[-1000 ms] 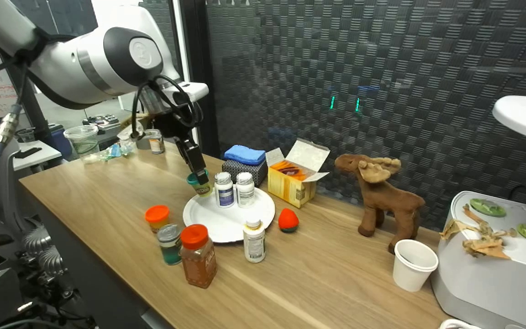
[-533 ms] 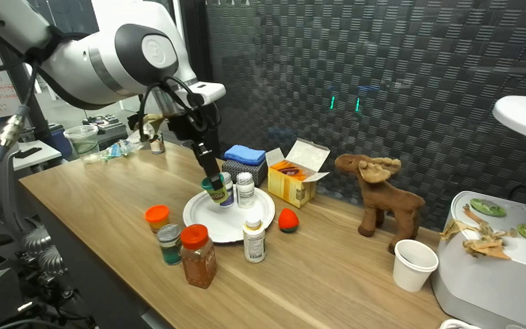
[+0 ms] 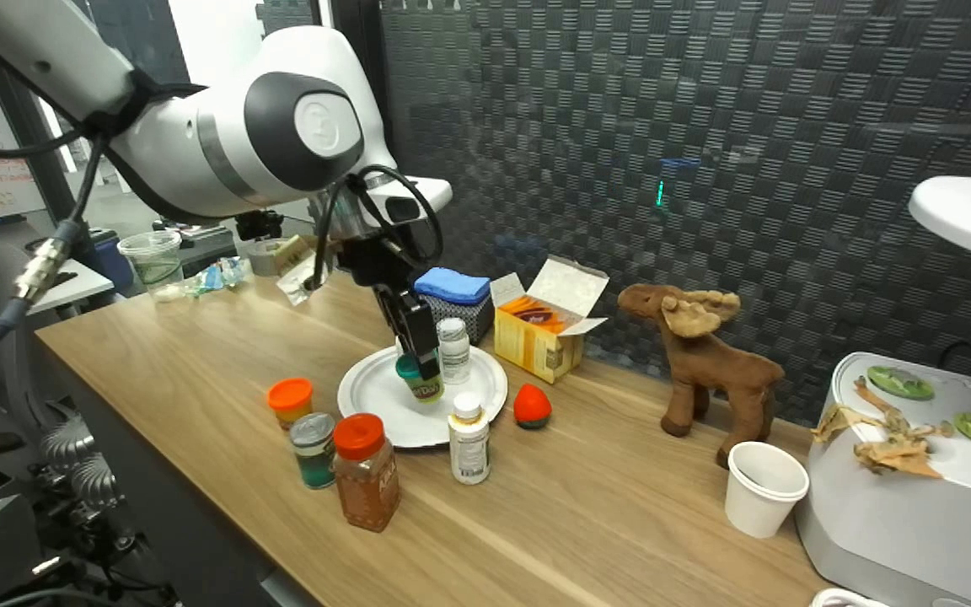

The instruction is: Put the bottles and orange plushie that are around the white plate on the white plate

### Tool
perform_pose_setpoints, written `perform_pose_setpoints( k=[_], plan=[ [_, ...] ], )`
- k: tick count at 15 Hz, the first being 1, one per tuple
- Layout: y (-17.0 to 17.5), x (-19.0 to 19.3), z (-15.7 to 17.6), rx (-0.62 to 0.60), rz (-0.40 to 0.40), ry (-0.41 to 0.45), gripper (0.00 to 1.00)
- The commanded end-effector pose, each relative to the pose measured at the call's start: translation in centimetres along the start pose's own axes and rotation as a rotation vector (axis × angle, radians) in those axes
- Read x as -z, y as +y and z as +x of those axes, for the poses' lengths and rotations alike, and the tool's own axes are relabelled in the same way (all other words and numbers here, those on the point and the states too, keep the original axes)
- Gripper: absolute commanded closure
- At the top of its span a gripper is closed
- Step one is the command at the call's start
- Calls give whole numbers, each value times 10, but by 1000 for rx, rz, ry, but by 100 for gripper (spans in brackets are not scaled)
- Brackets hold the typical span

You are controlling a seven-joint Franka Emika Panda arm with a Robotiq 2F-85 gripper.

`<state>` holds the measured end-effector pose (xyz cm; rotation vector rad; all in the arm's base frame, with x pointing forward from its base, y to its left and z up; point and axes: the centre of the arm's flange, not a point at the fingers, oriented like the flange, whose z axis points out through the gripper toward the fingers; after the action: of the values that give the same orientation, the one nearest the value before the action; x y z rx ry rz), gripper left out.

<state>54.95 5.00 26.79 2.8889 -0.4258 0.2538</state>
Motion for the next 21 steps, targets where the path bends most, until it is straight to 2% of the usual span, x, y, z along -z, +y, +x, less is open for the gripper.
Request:
perform_pose_setpoints(
  k=[1, 6, 13, 14, 15, 17, 20, 21],
  plan=[
    [-1, -14, 18, 68, 41, 20, 72],
    [-6, -32, 30, 111, 65, 40, 72],
    [-1, -34, 38, 141, 44, 76, 72],
    [-1, -33, 37, 146, 40, 81, 55],
    [-1, -33, 36, 156, 37, 82, 22],
    [-2, -29, 33, 167, 45, 91, 21],
    [-6, -19, 26, 180, 49, 122, 1],
    [-8, -14, 23, 185, 51, 134, 0]
  ],
)
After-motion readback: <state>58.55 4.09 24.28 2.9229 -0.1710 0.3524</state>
